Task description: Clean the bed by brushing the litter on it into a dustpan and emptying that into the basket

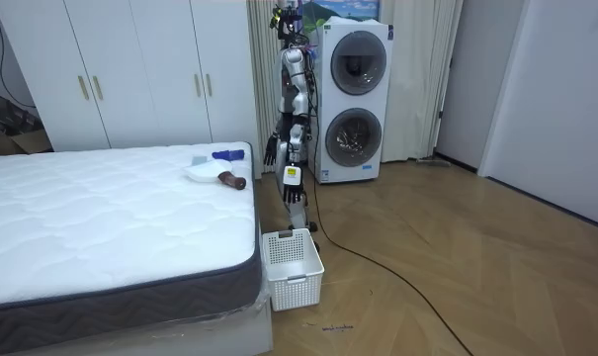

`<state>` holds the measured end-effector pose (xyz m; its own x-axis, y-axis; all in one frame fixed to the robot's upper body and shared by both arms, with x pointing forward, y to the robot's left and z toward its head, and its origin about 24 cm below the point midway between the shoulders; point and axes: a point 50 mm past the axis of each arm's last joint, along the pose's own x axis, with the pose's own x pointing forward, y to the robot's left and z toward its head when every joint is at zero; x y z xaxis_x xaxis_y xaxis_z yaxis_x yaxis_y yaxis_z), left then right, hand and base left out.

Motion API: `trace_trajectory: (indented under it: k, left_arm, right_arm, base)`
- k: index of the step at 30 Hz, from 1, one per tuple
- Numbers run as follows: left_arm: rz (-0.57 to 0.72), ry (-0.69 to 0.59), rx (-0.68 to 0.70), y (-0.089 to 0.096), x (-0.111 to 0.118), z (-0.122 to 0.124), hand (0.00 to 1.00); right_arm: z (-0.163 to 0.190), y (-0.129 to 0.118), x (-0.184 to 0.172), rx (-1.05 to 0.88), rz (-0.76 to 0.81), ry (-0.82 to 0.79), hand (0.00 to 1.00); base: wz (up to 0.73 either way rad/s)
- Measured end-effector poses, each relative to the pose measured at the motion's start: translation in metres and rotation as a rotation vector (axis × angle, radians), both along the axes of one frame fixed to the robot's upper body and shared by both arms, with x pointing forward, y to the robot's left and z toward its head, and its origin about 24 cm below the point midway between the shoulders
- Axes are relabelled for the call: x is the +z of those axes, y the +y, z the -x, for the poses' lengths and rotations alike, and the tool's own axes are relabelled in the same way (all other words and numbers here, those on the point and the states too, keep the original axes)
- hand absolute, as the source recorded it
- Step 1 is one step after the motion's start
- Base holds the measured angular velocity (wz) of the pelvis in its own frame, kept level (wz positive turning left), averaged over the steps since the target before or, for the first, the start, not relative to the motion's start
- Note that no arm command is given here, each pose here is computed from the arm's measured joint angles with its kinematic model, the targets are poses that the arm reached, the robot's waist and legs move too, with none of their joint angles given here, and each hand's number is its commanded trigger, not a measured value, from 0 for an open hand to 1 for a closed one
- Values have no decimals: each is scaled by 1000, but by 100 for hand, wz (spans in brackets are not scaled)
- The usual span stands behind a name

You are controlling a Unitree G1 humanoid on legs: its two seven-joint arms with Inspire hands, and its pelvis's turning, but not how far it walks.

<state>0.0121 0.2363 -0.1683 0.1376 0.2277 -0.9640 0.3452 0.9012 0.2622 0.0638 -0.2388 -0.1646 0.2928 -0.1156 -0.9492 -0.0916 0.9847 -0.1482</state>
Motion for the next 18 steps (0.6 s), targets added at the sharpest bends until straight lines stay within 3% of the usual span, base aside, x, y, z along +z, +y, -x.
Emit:
trace_trajectory:
  k: [18]
  left_arm:
    - [-24, -6, 37, 3, 1, 4, 0]
  right_arm:
    - [3, -1, 0, -7, 27, 7, 0]
  base:
    - [0]
